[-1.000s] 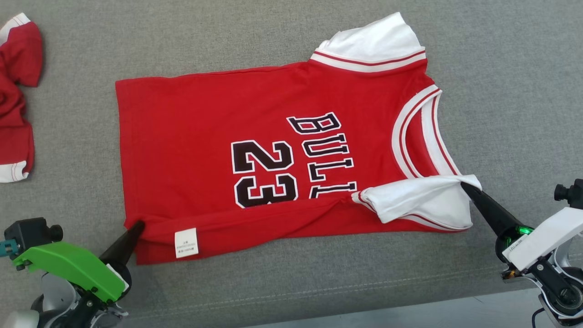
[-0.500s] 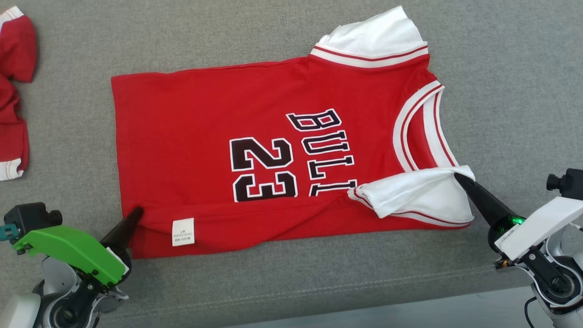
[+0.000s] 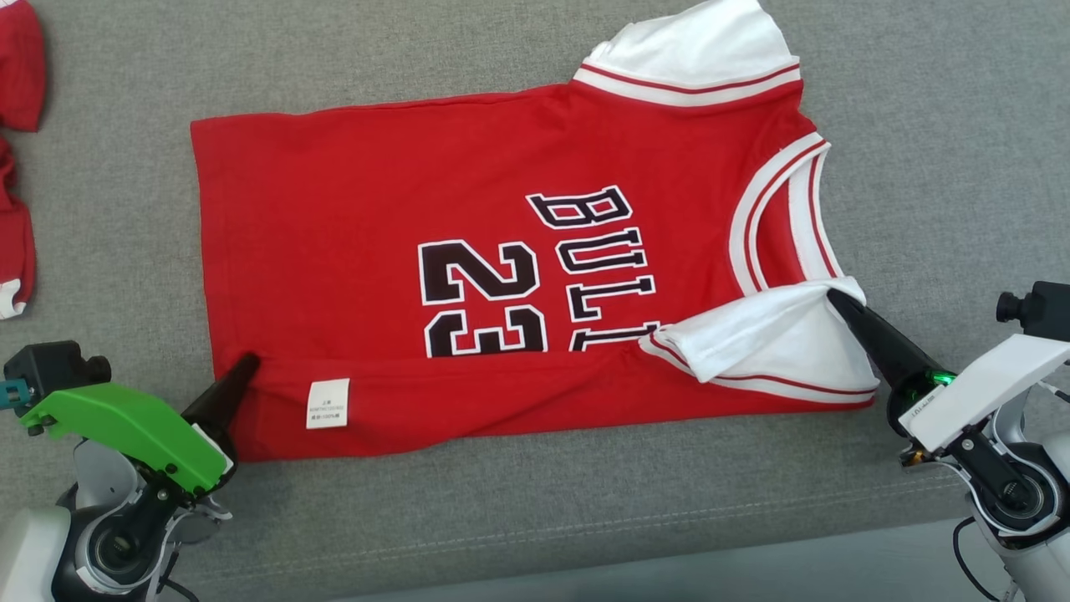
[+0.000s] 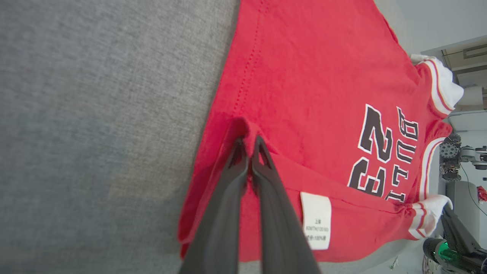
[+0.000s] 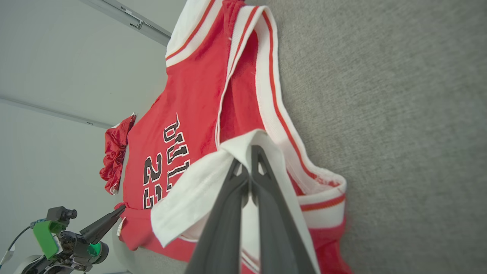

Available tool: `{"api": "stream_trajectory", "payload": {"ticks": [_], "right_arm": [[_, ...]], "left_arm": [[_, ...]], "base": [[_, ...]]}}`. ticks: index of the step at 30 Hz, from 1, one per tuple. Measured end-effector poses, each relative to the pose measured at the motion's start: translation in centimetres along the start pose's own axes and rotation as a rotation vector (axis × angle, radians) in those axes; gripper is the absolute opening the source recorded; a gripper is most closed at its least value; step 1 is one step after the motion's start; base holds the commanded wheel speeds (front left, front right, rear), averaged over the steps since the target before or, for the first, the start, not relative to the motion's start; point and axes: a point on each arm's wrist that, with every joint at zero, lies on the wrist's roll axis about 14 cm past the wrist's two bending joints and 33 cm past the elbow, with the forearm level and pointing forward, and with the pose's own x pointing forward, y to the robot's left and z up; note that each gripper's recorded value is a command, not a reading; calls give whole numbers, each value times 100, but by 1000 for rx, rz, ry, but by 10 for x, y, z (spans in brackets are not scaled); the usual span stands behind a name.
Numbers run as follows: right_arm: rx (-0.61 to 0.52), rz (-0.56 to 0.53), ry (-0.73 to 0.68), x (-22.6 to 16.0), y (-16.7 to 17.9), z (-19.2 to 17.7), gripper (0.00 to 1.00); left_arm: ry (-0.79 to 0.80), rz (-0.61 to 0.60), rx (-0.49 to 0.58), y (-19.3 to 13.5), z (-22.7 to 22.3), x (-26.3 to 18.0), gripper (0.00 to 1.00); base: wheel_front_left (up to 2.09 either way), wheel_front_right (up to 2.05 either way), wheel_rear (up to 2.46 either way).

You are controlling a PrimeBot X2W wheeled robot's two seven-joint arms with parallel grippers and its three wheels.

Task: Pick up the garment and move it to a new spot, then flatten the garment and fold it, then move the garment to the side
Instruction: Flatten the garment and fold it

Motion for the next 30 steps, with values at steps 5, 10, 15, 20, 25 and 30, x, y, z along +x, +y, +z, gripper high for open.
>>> {"api": "stream_trajectory", "payload": {"ticks": [5, 10, 15, 20, 25, 30], "right_arm": [[-2, -7, 2, 3, -2, -1, 0], [-3, -13, 2, 5, -4, -3, 0], [1, -13, -2, 6, -3, -4, 9], [-4, -6, 2, 7, 0, -5, 5], [-11, -1, 0, 8, 2, -4, 0], [-15, 2, -11, 6, 4, -2, 0]], "left_arm": [[3, 11, -5, 3, 0, 3, 0], [2, 13, -10, 4, 0, 4, 1], [-4, 18, -14, 4, 1, 4, 1], [-16, 22, -8, 4, 2, 3, 0], [-29, 28, 1, 5, 5, 1, 0], [-38, 25, 5, 3, 7, -1, 0]], "base": [[0, 0, 0], [0, 0, 0], [0, 0, 0], [0, 0, 0], [0, 0, 0], [0, 0, 0]]}}
